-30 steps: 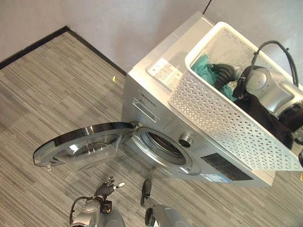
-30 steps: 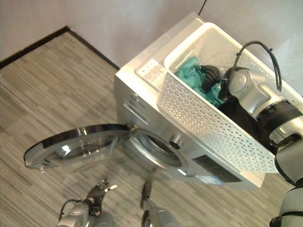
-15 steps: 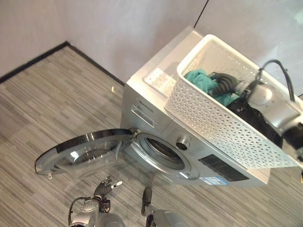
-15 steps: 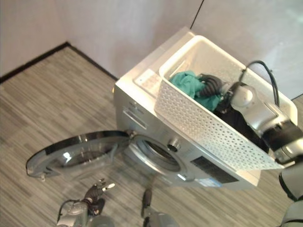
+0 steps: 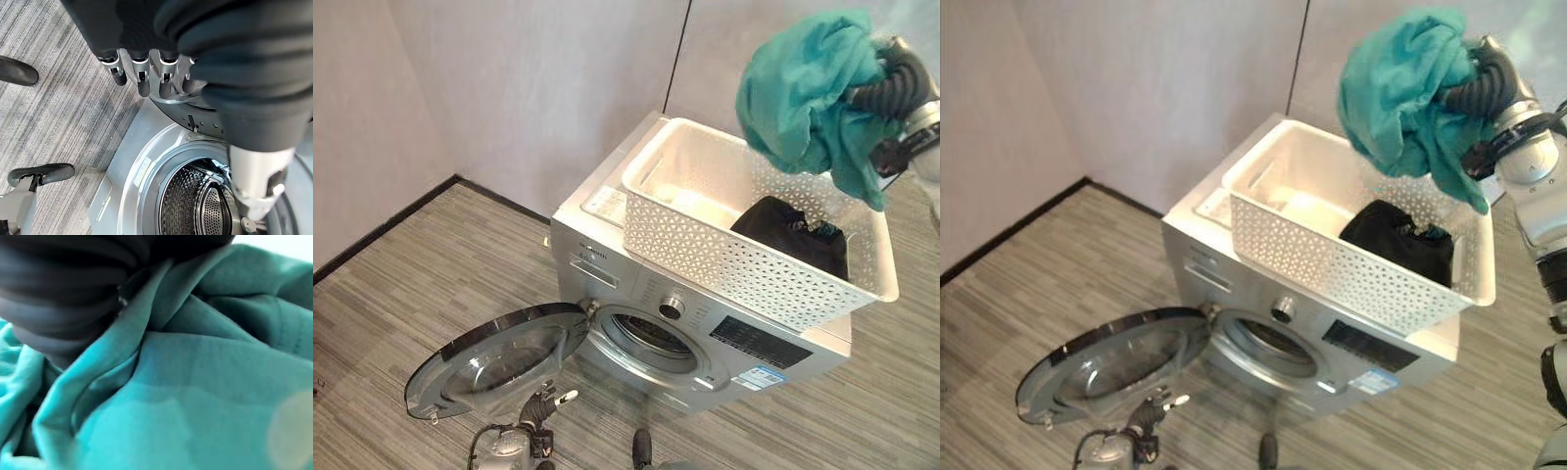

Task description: Grab the laundry basket,head to the washer,open it,put in the laundry and shut it.

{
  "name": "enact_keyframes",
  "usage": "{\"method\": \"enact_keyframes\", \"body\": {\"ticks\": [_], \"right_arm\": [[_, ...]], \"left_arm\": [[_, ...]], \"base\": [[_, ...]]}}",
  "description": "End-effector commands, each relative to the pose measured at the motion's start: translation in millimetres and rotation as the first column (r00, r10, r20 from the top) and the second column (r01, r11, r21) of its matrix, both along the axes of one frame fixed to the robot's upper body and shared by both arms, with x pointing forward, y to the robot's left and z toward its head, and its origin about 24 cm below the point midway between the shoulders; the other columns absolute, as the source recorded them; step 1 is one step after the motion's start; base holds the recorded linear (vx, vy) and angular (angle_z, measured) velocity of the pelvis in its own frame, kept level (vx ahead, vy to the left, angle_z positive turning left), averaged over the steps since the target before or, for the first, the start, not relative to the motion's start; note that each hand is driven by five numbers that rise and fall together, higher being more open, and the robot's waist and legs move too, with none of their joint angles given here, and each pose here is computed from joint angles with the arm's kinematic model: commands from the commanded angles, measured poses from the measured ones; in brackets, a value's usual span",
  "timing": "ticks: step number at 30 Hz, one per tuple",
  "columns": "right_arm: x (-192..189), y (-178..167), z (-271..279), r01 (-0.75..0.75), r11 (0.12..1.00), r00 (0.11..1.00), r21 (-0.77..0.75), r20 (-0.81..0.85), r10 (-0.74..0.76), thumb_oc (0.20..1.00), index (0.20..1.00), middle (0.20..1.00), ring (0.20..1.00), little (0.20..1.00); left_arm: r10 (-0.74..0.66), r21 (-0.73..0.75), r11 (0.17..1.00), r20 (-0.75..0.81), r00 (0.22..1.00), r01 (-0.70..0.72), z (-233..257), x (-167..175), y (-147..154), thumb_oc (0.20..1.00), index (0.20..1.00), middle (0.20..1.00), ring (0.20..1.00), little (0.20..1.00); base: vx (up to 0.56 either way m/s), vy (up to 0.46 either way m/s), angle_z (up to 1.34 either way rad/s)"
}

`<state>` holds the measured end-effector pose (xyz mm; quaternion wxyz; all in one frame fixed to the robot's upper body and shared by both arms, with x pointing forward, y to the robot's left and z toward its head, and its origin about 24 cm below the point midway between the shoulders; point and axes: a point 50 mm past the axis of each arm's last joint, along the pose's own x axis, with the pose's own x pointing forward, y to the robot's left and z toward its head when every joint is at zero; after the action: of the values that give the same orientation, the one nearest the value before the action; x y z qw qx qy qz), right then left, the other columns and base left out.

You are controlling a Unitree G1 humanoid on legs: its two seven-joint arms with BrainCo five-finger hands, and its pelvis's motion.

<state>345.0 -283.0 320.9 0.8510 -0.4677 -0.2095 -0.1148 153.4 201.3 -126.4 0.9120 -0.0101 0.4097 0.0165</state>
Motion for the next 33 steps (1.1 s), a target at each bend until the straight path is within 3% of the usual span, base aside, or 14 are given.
{"method": "enact_keyframes", "body": {"ticks": [1,8,13,22,33], "right_arm": [[-7.7,4.7,49.6,-0.005,0.998,0.977,0.055,0.212,-0.006,0.200,0.200,0.200,0.200,0.200],[-13.2,14.1,59.9,-0.051,0.995,0.953,0.081,0.302,0.024,0.200,0.200,0.200,0.200,0.200],[-33.0,23.7,69.4,-0.076,0.997,0.916,0.006,0.396,0.067,0.200,0.200,0.200,0.200,0.200],[-67.1,8.0,48.4,-0.019,0.999,0.893,-0.043,0.449,0.036,0.200,0.200,0.200,0.200,0.200],[-92.8,-19.8,-3.9,0.057,0.997,0.912,0.049,0.404,-0.072,0.200,0.200,0.200,0.200,0.200]], "left_arm": [[-0.085,0.051,0.995,0.015,0.996,0.084,2.2,7.4,-2.2,1.000,1.000,1.000,1.000,1.000],[-0.100,0.049,0.994,0.025,0.995,0.099,2.5,10.6,-9.1,1.000,1.000,1.000,1.000,1.000],[-0.102,0.057,0.993,0.040,0.994,0.100,4.0,13.8,-10.5,1.000,1.000,1.000,1.000,1.000],[-0.093,0.075,0.993,0.065,0.994,0.088,7.5,12.0,-3.4,1.000,1.000,1.000,1.000,1.000],[0.005,0.099,0.995,0.062,0.998,-0.011,6.9,0.5,17.2,1.000,1.000,1.000,1.000,1.000]], "base": [[-0.05,0.057,-0.03],[-0.04,0.057,-0.10],[-0.04,0.067,-0.26],[-0.02,0.077,-0.28],[-0.02,0.073,-0.45]]}}
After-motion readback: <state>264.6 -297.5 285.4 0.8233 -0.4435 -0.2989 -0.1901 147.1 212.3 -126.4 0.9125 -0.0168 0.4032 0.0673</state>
